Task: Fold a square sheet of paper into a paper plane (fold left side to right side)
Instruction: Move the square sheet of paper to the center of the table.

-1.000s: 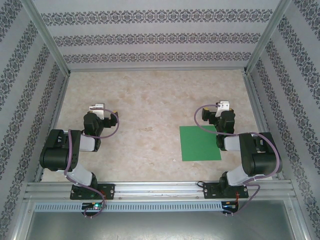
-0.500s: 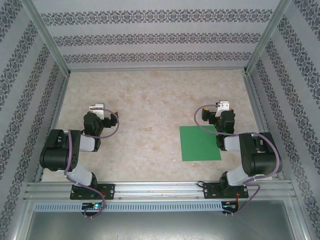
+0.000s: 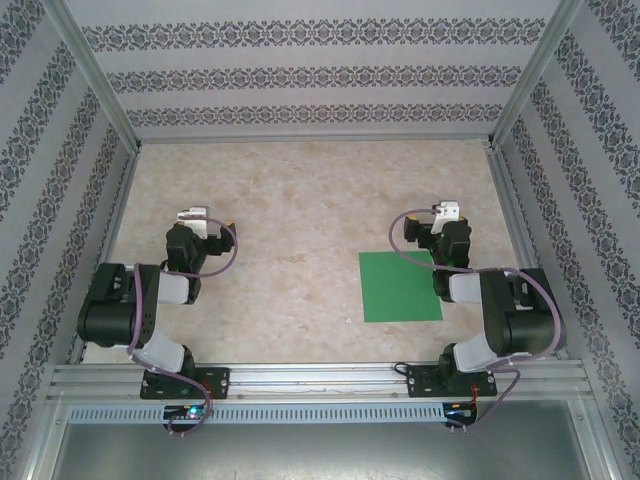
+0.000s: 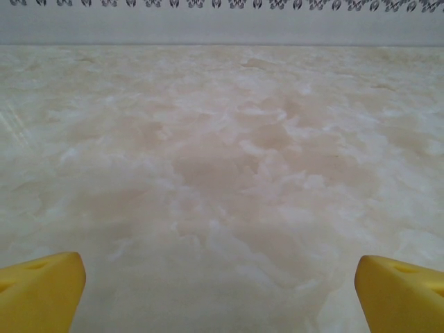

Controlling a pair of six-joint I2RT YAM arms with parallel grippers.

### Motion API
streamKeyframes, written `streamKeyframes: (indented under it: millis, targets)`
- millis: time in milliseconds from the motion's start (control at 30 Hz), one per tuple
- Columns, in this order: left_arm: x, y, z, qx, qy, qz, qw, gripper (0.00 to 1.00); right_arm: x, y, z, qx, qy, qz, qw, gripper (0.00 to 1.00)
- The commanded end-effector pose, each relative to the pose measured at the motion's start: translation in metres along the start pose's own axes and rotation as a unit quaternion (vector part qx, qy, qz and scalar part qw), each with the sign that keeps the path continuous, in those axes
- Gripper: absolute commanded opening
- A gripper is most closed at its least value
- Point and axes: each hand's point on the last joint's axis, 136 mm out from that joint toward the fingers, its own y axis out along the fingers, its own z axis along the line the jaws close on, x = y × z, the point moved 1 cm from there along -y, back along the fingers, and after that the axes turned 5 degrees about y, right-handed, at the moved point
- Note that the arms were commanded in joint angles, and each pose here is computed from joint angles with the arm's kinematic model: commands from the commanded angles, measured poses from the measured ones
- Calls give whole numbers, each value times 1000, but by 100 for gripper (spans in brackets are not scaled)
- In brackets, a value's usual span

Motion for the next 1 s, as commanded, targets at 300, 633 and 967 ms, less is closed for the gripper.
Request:
streamKeyframes:
  millis: [300,633,967]
  targets:
    - [70,-84,1,1,-181,50,982,99,27,-62,18,14,149,155,977,97]
    - [30,-124,-62,-139,-361,157,909,100,-39,-114,61,88,254,356,895,81]
    - [1,-124,-113,-180,-341,209,899,100,-104,-118,93,100,224,459,854,74]
